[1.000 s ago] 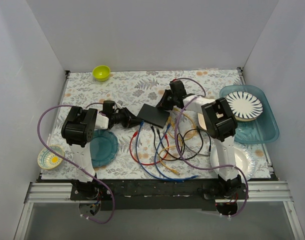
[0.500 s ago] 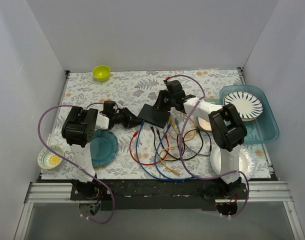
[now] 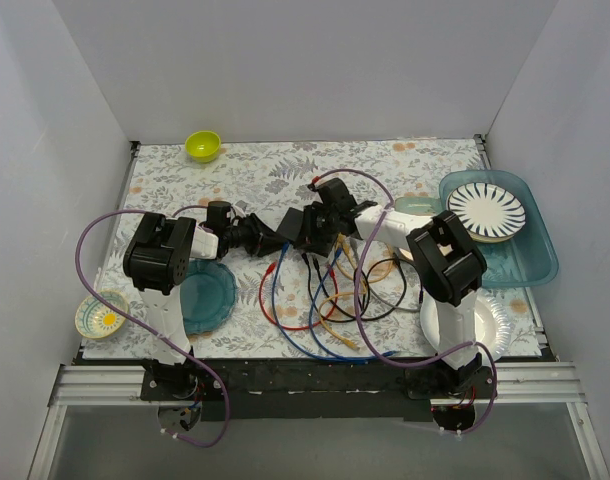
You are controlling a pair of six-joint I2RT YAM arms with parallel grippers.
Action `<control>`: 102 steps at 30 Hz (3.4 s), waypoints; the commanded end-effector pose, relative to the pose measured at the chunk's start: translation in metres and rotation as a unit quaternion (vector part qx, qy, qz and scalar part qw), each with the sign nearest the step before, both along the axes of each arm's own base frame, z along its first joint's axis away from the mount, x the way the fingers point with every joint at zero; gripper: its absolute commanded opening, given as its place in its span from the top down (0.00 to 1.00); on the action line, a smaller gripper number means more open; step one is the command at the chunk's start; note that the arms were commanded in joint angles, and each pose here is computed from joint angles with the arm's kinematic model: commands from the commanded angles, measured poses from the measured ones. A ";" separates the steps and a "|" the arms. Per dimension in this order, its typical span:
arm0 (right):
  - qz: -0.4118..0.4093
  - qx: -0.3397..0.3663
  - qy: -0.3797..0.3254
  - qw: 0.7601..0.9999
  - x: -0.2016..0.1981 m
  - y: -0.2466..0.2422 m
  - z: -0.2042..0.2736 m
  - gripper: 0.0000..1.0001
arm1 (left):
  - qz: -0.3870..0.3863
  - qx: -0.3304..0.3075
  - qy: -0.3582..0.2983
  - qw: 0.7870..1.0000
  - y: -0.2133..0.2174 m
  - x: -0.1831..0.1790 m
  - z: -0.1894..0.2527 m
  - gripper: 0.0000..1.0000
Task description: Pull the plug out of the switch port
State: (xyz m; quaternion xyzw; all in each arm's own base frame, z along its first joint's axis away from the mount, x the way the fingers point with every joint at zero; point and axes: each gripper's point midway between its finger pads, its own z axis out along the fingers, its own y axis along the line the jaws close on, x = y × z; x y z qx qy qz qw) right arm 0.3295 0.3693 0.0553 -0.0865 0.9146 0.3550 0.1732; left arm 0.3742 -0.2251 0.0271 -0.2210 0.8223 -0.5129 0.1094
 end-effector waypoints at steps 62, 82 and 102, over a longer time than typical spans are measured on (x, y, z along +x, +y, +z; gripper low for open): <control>-0.038 -0.050 0.007 0.998 0.010 -0.029 -0.022 0.85 | 0.096 0.095 0.051 0.990 0.002 -0.002 -0.033 1.00; -0.083 -0.043 0.048 0.994 0.026 -0.011 -0.047 0.85 | 0.050 0.081 0.038 0.995 -0.005 -0.016 -0.025 1.00; -0.116 -0.035 0.048 0.991 0.042 -0.021 -0.044 0.85 | 0.037 0.076 0.035 0.996 0.005 -0.047 -0.012 1.00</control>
